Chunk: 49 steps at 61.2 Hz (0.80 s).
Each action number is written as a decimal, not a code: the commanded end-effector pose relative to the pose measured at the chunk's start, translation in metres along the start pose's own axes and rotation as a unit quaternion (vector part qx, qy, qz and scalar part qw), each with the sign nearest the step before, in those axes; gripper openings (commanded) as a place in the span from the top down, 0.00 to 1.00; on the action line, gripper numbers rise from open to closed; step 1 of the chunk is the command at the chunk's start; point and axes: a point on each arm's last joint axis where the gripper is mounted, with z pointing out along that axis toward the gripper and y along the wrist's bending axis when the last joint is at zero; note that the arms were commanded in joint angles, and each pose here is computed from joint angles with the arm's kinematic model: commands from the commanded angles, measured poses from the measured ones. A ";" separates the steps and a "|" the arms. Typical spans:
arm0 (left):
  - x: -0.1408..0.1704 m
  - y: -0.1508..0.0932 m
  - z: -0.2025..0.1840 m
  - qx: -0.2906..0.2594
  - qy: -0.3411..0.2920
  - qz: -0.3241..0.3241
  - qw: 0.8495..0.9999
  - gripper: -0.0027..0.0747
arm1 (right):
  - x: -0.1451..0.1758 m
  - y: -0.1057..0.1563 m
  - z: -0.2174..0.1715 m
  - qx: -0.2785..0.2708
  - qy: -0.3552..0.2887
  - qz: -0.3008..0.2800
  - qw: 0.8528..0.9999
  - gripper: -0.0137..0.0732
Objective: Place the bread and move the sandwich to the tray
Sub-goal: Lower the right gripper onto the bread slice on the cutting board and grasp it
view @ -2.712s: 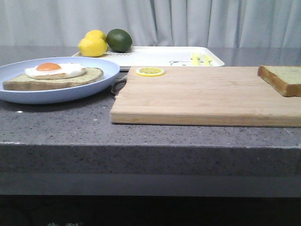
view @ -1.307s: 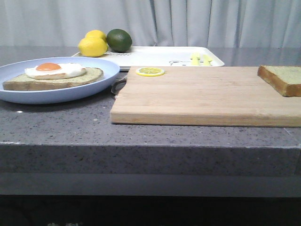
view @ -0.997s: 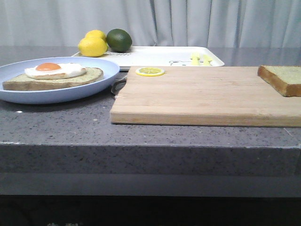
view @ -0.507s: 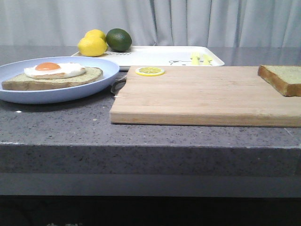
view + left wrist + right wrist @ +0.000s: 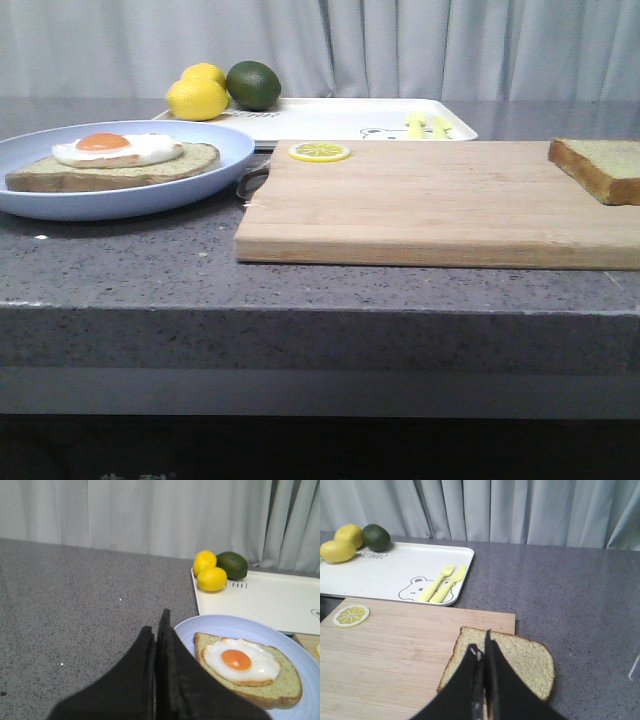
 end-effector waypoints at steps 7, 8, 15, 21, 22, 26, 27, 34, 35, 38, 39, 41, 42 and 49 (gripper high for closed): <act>-0.019 -0.001 0.022 0.000 -0.022 0.000 1.000 0.99 | -0.019 -0.003 0.015 0.008 -0.021 0.002 1.000 0.96; -0.019 -0.001 0.022 0.000 -0.020 0.000 1.000 0.99 | -0.019 -0.003 0.016 0.008 -0.020 0.002 1.000 0.96; -0.020 -0.001 0.023 0.000 -0.025 0.000 1.000 0.97 | -0.019 -0.003 0.016 0.008 -0.019 0.003 1.000 0.84; -0.022 -0.002 0.022 0.001 -0.040 0.000 0.999 0.82 | -0.019 -0.003 0.016 0.008 -0.019 0.003 1.000 0.62; -0.023 -0.002 0.022 0.001 -0.042 0.000 0.999 0.79 | -0.019 -0.003 0.016 0.008 -0.019 0.003 1.000 0.57; -0.025 -0.002 0.022 0.001 -0.052 0.000 0.999 0.59 | -0.019 -0.003 0.016 0.008 -0.019 0.003 1.000 0.40; -0.025 -0.002 0.022 0.001 -0.055 0.000 0.999 0.53 | -0.019 -0.003 0.016 0.008 -0.019 0.003 1.000 0.37; -0.026 -0.002 0.022 0.001 -0.061 0.000 0.998 0.28 | -0.019 -0.002 0.016 0.006 -0.022 0.011 1.000 0.23; -0.026 -0.002 0.022 0.001 -0.061 0.000 0.998 0.27 | -0.019 -0.002 0.016 0.005 -0.023 0.012 1.000 0.23; -0.026 -0.002 0.022 0.001 -0.061 0.000 0.998 0.25 | -0.019 -0.002 0.016 0.004 -0.022 0.016 1.000 0.22; -0.026 -0.002 0.022 0.001 -0.061 0.000 0.998 0.26 | -0.019 -0.002 0.017 0.004 -0.021 0.016 1.000 0.22; -0.026 -0.002 0.022 0.001 -0.061 0.000 0.998 0.26 | -0.019 -0.002 0.017 0.003 -0.019 0.017 1.000 0.22; -0.026 -0.002 0.022 0.001 -0.062 0.000 0.998 0.26 | -0.020 -0.002 0.018 0.003 -0.018 0.017 1.000 0.22; -0.026 -0.002 0.022 0.001 -0.062 0.000 0.998 0.26 | -0.025 -0.002 0.028 -0.001 0.012 0.019 1.000 0.22</act>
